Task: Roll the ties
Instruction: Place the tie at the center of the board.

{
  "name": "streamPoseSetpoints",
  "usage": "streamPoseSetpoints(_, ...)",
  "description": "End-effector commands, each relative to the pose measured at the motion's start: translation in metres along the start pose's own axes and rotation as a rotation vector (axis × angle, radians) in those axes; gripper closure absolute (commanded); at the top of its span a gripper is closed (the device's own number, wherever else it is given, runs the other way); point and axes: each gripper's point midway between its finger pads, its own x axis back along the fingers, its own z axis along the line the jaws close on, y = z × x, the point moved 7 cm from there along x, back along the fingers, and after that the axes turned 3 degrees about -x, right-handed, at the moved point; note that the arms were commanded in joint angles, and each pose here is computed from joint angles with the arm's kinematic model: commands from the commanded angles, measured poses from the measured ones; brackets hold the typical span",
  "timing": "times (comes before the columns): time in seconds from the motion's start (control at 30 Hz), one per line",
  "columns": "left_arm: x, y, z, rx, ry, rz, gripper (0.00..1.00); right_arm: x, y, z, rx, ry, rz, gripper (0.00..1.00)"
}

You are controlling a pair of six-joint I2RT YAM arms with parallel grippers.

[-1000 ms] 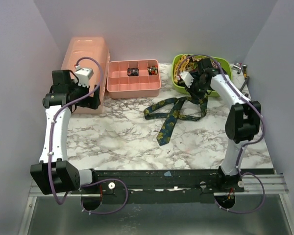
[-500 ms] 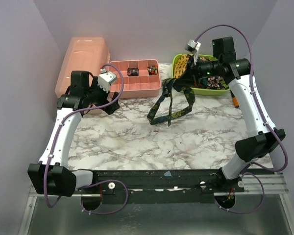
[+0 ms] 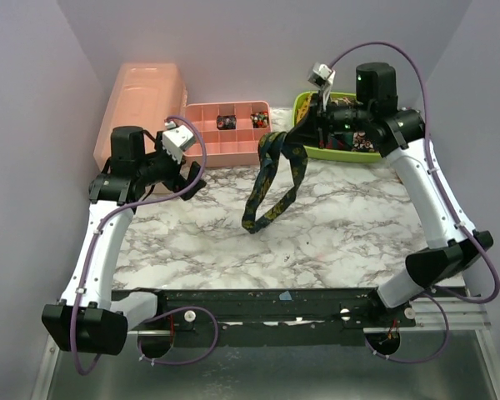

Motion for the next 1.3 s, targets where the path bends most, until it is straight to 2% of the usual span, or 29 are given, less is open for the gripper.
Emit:
streamPoseSetpoints(0.0,0.000,0.001,-0.015,-0.063,-0.102,-0.044,0.01,0.014,-0.028,-0.023,0.077,-0.295,0.058,1.00)
streamPoseSetpoints(0.1,-0.006,-0.010,-0.018,-0.100,-0.125,0.022,0.01,0.034,-0.092,-0.047,0.111,-0.493,0.267,1.00)
streamPoseSetpoints(0.17,-0.012,-0.019,-0.020,-0.122,-0.141,0.061,0.02,0.056,-0.143,-0.059,0.061,-0.577,0.435,1.00)
streamPoseSetpoints(0.27,-0.023,-0.033,-0.029,-0.171,-0.186,0.098,0.02,0.085,-0.209,-0.058,-0.068,-0.531,0.670,1.00)
streamPoseSetpoints(0.33,-0.033,-0.041,-0.038,-0.215,-0.222,0.115,0.01,0.096,-0.237,-0.052,-0.117,-0.491,0.754,0.99)
streamPoseSetpoints(0.57,-0.082,-0.065,-0.080,-0.388,-0.405,0.170,0.02,0.098,-0.289,-0.034,-0.171,-0.307,0.866,0.98)
streamPoseSetpoints(0.8,-0.119,-0.074,-0.106,-0.488,-0.564,0.195,0.02,0.107,-0.306,-0.045,-0.275,-0.273,0.945,0.42)
streamPoseSetpoints(0.9,-0.122,-0.083,-0.119,-0.560,-0.630,0.194,0.02,0.118,-0.293,-0.040,-0.284,-0.245,0.917,0.31)
streamPoseSetpoints(1.03,-0.123,-0.096,-0.129,-0.640,-0.675,0.188,0.02,0.116,-0.269,-0.023,-0.289,-0.175,0.828,0.22)
streamPoseSetpoints(1.1,-0.125,-0.104,-0.130,-0.675,-0.682,0.196,0.05,0.111,-0.267,-0.020,-0.315,-0.167,0.787,0.21)
streamPoseSetpoints(1.2,-0.130,-0.112,-0.128,-0.701,-0.674,0.229,0.13,0.101,-0.280,-0.023,-0.400,-0.211,0.830,0.27)
streamPoseSetpoints(1.27,-0.132,-0.115,-0.127,-0.716,-0.674,0.239,0.14,0.100,-0.289,-0.021,-0.463,-0.205,0.871,0.32)
